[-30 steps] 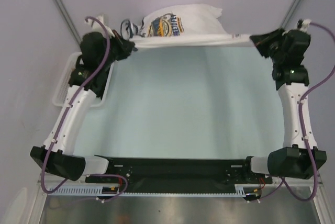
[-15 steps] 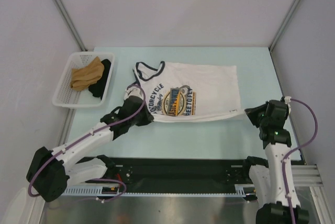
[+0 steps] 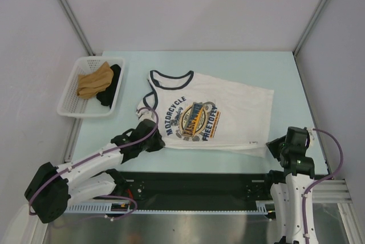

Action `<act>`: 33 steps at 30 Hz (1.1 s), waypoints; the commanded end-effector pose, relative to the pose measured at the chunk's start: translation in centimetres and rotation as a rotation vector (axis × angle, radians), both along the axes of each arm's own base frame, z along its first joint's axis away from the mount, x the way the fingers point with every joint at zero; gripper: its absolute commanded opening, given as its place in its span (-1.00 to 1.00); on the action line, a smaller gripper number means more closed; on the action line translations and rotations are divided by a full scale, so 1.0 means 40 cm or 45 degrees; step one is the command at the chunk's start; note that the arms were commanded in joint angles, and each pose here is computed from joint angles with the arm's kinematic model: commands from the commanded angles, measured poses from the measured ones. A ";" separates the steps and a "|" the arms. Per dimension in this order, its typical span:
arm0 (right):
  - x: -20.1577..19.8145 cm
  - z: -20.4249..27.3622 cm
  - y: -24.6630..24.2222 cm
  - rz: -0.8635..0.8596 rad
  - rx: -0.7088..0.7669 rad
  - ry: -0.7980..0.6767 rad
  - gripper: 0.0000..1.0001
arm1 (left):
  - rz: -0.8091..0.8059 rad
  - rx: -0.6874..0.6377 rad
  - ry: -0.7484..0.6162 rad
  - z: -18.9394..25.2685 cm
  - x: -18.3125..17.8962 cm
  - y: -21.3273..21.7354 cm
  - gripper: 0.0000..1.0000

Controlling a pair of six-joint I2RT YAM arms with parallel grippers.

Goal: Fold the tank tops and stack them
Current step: Flatten the tank top out, then fold the tank top

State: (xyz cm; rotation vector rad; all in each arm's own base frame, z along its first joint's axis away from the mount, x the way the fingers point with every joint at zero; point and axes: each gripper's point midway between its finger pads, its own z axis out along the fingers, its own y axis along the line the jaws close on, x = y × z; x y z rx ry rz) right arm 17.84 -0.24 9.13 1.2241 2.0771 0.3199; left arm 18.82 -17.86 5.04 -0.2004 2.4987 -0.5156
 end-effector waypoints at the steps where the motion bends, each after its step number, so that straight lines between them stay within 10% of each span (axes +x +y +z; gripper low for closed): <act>1: -0.036 -0.036 -0.022 -0.096 -0.018 0.088 -1.00 | 0.028 0.002 -0.086 0.036 0.031 -0.001 -0.99; 33: 0.132 -0.028 -0.168 -0.438 -0.150 0.127 -1.00 | 0.048 0.237 -0.080 0.089 0.384 -0.093 -0.99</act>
